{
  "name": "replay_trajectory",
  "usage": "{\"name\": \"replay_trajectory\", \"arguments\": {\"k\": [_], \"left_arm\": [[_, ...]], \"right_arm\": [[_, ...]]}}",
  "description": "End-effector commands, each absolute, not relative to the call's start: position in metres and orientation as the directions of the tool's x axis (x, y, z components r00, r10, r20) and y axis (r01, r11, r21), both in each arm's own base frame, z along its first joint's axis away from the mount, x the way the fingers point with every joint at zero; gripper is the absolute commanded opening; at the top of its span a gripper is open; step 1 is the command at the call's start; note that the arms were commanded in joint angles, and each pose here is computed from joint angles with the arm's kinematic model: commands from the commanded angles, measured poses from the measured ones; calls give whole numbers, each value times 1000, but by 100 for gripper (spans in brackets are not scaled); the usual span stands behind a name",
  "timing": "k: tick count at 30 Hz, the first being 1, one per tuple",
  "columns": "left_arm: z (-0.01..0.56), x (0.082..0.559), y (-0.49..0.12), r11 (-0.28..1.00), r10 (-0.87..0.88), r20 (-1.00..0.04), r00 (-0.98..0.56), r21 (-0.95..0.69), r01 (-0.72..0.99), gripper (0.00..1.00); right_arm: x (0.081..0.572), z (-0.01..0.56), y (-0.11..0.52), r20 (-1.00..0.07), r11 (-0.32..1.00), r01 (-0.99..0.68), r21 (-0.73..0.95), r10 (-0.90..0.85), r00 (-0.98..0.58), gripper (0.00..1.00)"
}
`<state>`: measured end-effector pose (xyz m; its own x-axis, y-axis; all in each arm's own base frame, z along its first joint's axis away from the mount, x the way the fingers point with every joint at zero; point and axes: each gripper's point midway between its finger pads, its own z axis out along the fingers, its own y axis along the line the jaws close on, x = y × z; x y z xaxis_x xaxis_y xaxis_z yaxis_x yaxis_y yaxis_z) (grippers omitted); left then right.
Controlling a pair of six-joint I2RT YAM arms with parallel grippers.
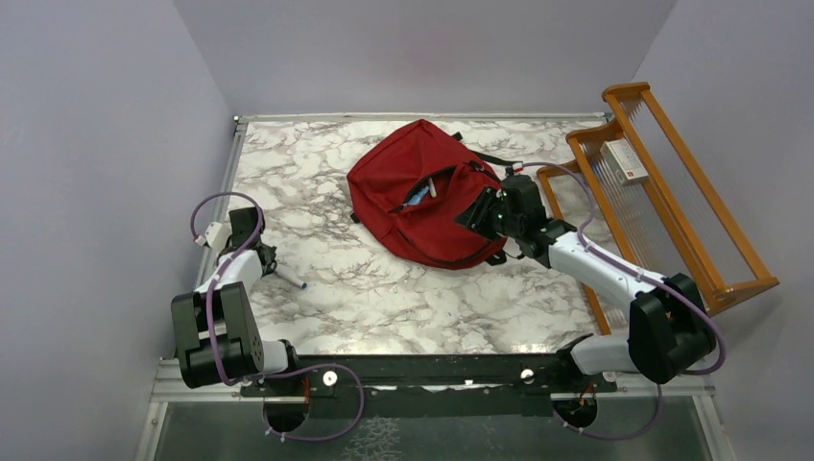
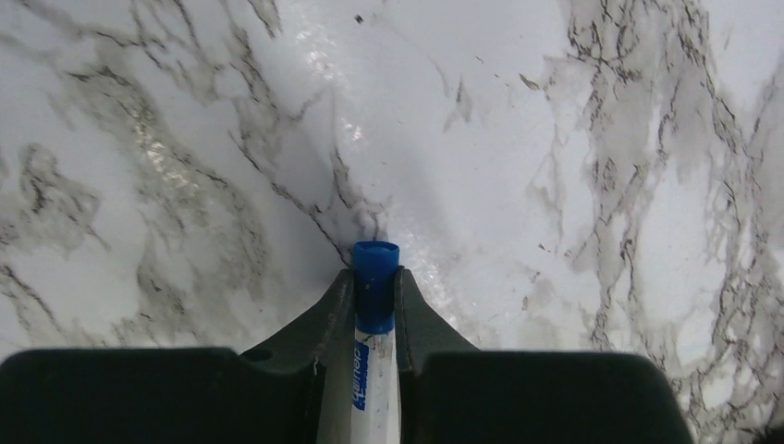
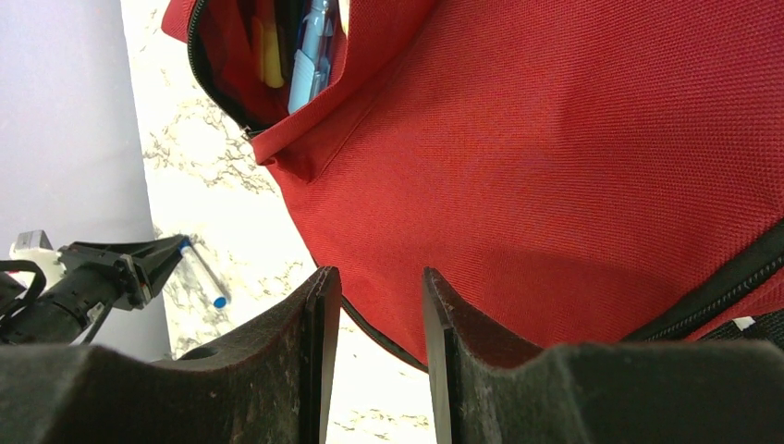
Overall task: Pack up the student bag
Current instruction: Pick up the stationery from the center of the board.
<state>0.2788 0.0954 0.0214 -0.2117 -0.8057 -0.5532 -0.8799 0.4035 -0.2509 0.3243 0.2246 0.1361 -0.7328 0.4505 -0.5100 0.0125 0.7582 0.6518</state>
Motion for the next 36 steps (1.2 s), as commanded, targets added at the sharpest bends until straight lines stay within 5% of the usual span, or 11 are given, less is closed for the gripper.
{"name": "replay_trajectory", "arguments": {"k": [1, 8, 12, 16, 23, 36], "left_arm": [[24, 283, 62, 465, -847, -437, -302, -334, -820, 0], [109, 326, 32, 592, -801, -520, -298, -607, -531, 0], [155, 343, -2, 625, -776, -536, -332, -721, -299, 0], [184, 354, -43, 668, -714, -579, -393, -731, -138, 0], [232, 358, -123, 657, -641, -645, -416, -741, 137, 0], [255, 351, -211, 600, -566, -669, -481, -735, 317, 0]], "right_arm": [[329, 153, 221, -542, 761, -11, 649, 452, -709, 42], [325, 171, 228, -584, 744, -111, 659, 413, -699, 42], [308, 204, 260, -634, 620, -366, 694, 287, -718, 43], [298, 227, 281, -619, 490, -450, 747, 265, -739, 43], [293, 254, 297, -589, 372, -482, 793, 268, -762, 46], [281, 243, 309, -472, 296, -384, 875, 335, -816, 53]]}}
